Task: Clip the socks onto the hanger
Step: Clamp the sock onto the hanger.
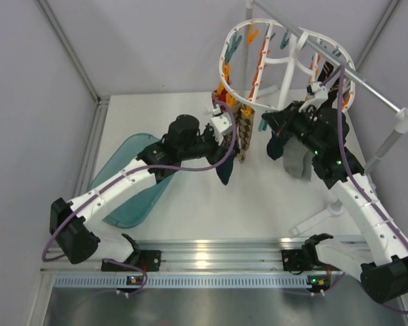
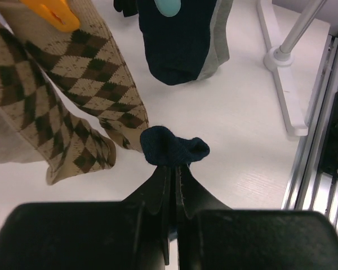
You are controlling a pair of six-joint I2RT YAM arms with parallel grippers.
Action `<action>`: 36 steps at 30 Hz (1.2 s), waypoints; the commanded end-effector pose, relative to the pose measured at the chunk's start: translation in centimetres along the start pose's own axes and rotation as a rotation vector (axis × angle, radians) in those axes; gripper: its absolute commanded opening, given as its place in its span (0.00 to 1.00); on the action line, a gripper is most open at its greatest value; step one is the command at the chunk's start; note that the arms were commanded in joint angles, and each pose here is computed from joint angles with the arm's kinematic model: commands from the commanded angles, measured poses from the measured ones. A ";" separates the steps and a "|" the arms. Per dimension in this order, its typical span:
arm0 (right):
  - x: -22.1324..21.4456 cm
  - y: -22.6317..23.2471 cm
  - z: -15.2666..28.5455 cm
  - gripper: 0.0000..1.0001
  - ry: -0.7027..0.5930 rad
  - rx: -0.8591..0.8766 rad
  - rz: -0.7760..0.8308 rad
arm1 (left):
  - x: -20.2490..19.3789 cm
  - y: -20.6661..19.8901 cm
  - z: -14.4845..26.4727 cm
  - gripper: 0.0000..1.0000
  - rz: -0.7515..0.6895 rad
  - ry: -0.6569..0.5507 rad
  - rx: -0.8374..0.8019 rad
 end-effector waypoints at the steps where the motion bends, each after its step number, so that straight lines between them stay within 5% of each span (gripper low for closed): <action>1: 1.8 2.0 0.2 0.00 -0.028 0.095 -0.017 | 3.5 0.4 -1.6 0.00 0.045 -0.107 0.083; 14: 1.4 2.2 0.0 0.00 -0.014 0.109 -0.063 | 5.2 -0.1 -6.3 0.00 0.201 -0.117 0.116; 36: 0.7 1.9 -0.4 0.00 0.002 0.099 -0.083 | 7.4 -0.9 -7.0 0.00 0.222 -0.166 0.058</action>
Point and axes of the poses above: each gripper's point midway between its finger pads, its own z axis back along the fingers, its own y axis along the line the jaws close on, x = y × z, the point moved 2 cm from there along z, back along the fingers, and after that the axes turned 5 degrees about z, right-handed, at the moved point
